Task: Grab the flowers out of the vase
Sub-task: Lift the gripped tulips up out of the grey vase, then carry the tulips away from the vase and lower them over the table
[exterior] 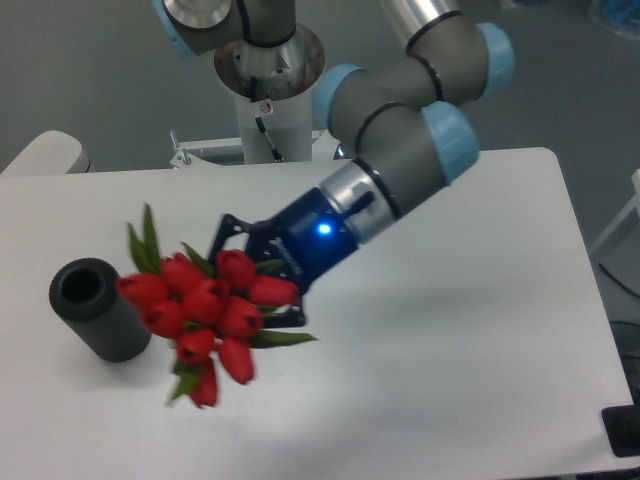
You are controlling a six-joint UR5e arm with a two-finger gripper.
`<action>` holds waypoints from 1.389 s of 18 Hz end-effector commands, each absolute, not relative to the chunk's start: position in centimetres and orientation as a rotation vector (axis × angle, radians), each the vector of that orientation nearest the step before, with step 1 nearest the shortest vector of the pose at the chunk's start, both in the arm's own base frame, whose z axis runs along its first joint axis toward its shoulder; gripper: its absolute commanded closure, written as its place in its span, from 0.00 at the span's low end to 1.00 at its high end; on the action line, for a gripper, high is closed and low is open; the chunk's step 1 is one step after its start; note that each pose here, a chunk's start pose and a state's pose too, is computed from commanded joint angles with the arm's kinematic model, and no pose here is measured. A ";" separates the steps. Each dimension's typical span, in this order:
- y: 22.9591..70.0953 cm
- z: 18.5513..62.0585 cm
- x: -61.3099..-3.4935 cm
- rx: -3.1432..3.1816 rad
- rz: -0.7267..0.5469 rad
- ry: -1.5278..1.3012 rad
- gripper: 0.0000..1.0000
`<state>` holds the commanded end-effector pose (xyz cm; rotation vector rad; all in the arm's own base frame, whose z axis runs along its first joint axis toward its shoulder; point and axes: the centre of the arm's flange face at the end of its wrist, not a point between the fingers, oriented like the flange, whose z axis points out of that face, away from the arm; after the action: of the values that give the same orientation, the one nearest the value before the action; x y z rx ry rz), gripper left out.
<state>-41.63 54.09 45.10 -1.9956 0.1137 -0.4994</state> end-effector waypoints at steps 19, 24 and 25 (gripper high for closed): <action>53.0 38.0 -42.7 -2.710 -0.023 0.252 0.82; 53.2 35.1 -43.3 -2.881 0.022 0.432 0.84; 53.7 34.7 -43.1 -2.907 0.024 0.456 0.85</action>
<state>-43.12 53.66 34.69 -2.9070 0.4563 0.0237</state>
